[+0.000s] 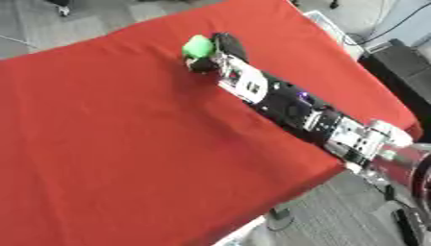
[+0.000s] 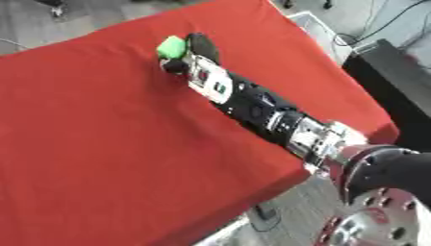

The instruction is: Pick up the objects with one hand, pass them to the other hand, and then place them into the box on the other side of the table.

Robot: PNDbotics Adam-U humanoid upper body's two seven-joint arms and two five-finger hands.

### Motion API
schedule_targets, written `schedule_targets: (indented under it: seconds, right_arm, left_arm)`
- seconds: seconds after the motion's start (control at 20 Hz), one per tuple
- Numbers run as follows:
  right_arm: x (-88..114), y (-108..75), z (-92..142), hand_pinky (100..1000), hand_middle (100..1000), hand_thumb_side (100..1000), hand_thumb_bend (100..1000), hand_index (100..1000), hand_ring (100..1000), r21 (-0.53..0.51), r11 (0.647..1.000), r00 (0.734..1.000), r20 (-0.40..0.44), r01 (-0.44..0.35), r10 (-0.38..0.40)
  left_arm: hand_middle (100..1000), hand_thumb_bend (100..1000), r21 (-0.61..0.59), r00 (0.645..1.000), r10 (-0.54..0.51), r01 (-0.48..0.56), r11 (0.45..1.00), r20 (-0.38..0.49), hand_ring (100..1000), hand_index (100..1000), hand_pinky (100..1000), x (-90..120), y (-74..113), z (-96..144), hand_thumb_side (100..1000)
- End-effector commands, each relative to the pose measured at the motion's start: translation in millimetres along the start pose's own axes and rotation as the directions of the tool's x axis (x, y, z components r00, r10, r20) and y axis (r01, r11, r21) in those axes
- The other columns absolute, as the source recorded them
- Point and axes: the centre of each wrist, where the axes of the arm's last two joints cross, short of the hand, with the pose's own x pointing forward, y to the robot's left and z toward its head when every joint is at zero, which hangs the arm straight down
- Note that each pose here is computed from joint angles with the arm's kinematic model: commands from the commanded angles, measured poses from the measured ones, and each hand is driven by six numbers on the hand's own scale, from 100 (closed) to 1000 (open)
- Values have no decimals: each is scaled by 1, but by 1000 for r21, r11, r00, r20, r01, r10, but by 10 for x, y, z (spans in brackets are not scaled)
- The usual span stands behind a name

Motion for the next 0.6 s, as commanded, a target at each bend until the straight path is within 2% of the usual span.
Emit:
schedule_targets:
  seconds: [0.05,0.1,0.15,0.2,0.25,0.35,0.5,0.6]
  right_arm:
    - [254,-38,150,100,381,100,100,396,601,-285,948,988,-100,-145,122]
    - [338,-14,213,100,383,100,101,398,604,-280,951,991,-53,-131,121]
    - [411,11,282,100,406,100,148,422,632,-271,955,993,-3,-118,122]
    - [497,26,349,100,432,130,100,446,662,-261,960,992,50,-101,118]
    - [587,38,417,100,444,100,205,461,679,-251,964,988,105,-83,112]
    - [766,57,557,100,471,100,244,493,713,-227,973,973,211,-45,94]
    - [1083,62,796,100,506,100,277,534,748,-183,983,924,379,25,47]
    - [1278,58,980,100,528,100,296,557,766,-146,987,873,487,67,13]
  left_arm:
    - [683,611,-63,995,-92,90,994,-28,663,899,777,193,179,46,676]
    - [683,610,-67,994,-99,95,993,-55,662,899,776,194,212,85,677]
    - [680,605,-68,991,-106,101,993,-75,659,899,775,194,244,123,682]
    - [679,601,-76,988,-114,106,991,-105,658,899,771,184,272,157,690]
    - [679,597,-89,983,-124,113,990,-137,658,900,774,171,300,185,702]
    - [679,594,-123,968,-153,131,984,-199,656,900,774,149,357,230,718]
    - [678,590,-173,939,-187,141,975,-288,655,899,769,106,436,288,750]
    - [679,594,-202,923,-200,139,970,-329,656,900,766,19,450,299,771]
